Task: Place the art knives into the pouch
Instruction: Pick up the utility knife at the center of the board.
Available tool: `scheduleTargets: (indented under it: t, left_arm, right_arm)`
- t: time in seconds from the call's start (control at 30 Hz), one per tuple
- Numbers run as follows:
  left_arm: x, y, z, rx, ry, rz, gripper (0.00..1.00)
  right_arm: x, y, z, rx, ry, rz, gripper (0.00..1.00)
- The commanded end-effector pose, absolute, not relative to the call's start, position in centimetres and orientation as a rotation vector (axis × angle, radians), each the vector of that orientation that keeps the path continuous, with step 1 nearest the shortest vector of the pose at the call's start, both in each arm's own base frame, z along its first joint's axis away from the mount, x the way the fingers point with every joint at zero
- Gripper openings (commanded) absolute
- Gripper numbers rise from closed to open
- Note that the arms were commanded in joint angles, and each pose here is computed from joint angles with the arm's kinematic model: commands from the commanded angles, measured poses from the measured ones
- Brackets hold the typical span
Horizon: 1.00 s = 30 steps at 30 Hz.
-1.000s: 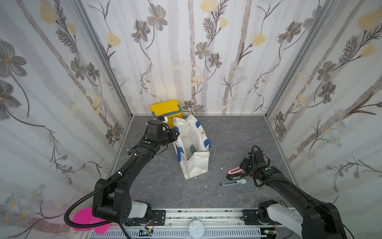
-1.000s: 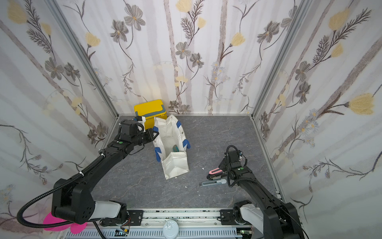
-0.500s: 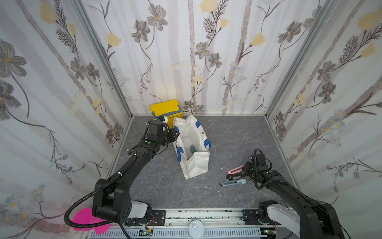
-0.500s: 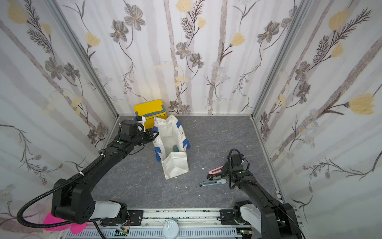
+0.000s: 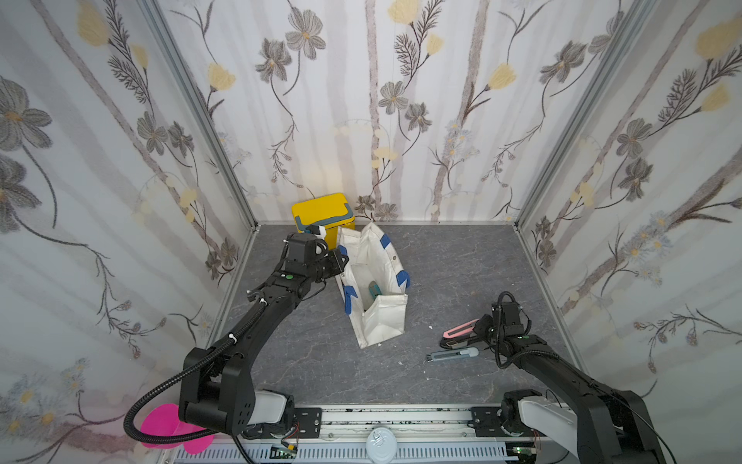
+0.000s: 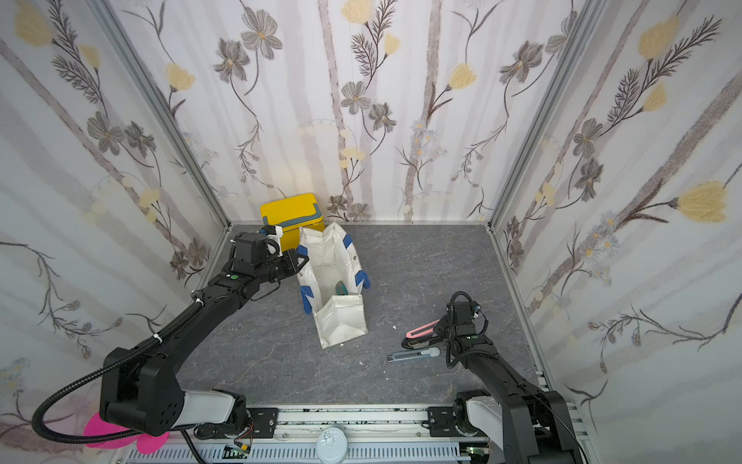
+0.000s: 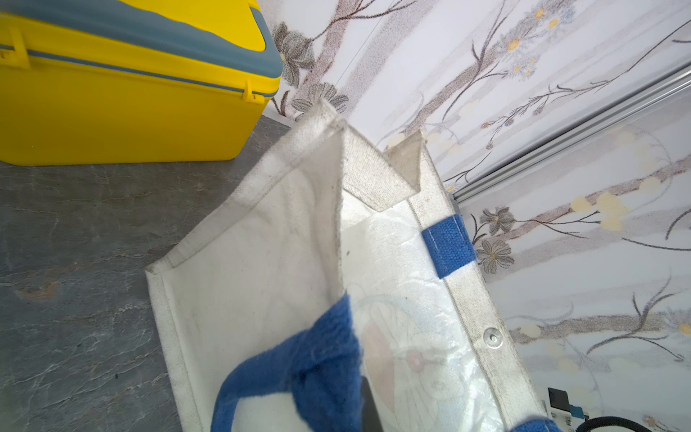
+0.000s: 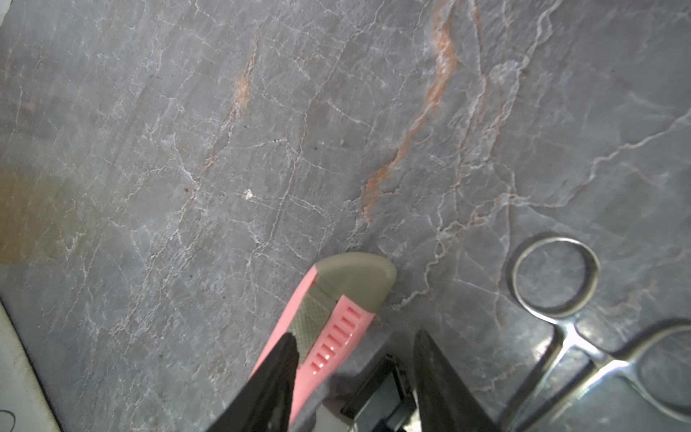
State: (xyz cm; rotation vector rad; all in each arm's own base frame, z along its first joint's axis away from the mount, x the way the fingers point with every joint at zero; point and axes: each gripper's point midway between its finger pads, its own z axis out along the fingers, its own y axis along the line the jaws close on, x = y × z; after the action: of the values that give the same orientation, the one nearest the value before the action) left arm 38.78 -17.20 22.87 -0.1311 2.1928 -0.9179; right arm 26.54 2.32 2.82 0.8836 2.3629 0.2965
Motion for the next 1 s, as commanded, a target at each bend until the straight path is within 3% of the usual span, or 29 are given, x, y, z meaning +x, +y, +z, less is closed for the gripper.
scheduleTargets:
  t: [0.0,0.97]
  left_arm:
    - [39.0,-17.6,23.8,-0.12,2.154,-0.961,0.0]
    - [39.1,-17.3,23.7,-0.125,2.15,-0.932,0.0]
  right_arm:
    - [27.3,2.4,2.9,0.889,2.339,0.316,0.5]
    - [26.5,1.4,0.5,0.889,2.455,0.165,0.41]
